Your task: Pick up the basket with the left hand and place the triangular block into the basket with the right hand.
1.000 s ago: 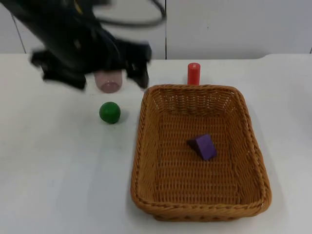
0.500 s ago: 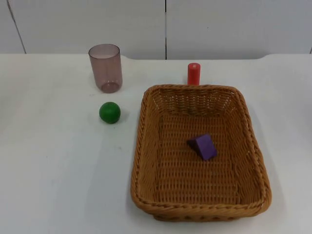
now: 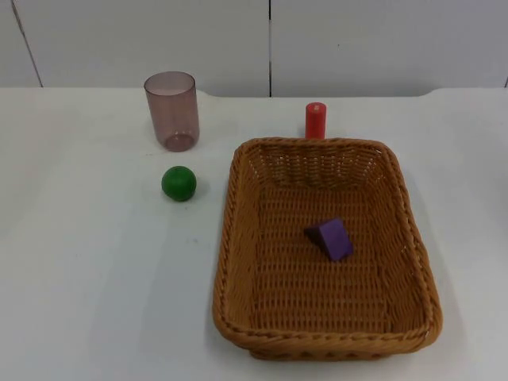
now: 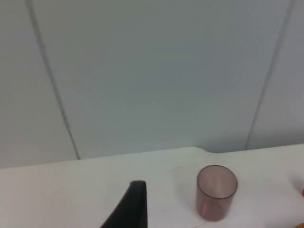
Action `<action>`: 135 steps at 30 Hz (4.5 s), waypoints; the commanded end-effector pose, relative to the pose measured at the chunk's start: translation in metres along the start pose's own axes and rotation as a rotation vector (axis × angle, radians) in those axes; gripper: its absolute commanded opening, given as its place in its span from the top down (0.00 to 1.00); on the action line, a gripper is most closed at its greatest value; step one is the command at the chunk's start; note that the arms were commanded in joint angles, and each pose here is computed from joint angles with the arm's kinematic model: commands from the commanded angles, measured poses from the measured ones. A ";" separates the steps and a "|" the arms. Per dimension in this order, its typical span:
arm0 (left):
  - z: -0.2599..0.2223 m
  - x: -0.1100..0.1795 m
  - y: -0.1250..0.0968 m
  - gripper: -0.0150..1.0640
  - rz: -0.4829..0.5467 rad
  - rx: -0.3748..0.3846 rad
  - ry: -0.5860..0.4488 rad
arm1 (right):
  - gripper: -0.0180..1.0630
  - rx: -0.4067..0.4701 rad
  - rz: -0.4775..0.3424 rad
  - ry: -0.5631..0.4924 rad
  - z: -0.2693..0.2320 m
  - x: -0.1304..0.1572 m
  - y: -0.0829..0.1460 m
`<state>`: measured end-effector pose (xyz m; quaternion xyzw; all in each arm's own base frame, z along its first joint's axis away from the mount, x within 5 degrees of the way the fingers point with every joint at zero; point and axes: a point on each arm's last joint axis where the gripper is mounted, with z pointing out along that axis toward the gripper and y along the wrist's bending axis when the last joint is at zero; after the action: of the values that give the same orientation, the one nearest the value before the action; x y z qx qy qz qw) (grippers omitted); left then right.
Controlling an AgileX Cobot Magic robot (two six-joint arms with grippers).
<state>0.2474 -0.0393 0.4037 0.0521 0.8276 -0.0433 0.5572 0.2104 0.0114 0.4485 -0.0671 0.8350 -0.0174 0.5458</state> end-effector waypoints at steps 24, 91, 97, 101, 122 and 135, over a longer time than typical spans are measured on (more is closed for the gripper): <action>-0.013 -0.025 0.033 0.01 -0.006 -0.102 -0.010 | 0.01 0.013 -0.001 -0.018 -0.001 -0.001 -0.002; -0.319 0.111 0.002 0.01 0.064 -0.202 -0.501 | 0.01 0.137 -0.176 -0.678 -0.292 0.151 0.028; -0.315 0.132 0.004 0.01 0.072 -0.233 -0.460 | 0.01 0.114 -0.173 -0.631 -0.283 0.154 0.029; -0.308 0.135 0.001 0.01 0.054 -0.188 -0.431 | 0.01 0.087 -0.200 -0.582 -0.273 0.157 0.032; -0.305 0.134 -0.005 0.01 0.050 -0.234 -0.433 | 0.01 0.034 -0.156 -0.477 -0.239 0.166 0.032; -0.291 0.141 -0.003 0.01 0.041 -0.225 -0.358 | 0.01 -0.032 -0.096 -0.409 -0.214 0.175 0.029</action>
<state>-0.0762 0.0005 0.3866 -0.0023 0.7015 0.0516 0.7108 -0.0585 0.0085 0.3728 -0.1231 0.7024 -0.0158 0.7009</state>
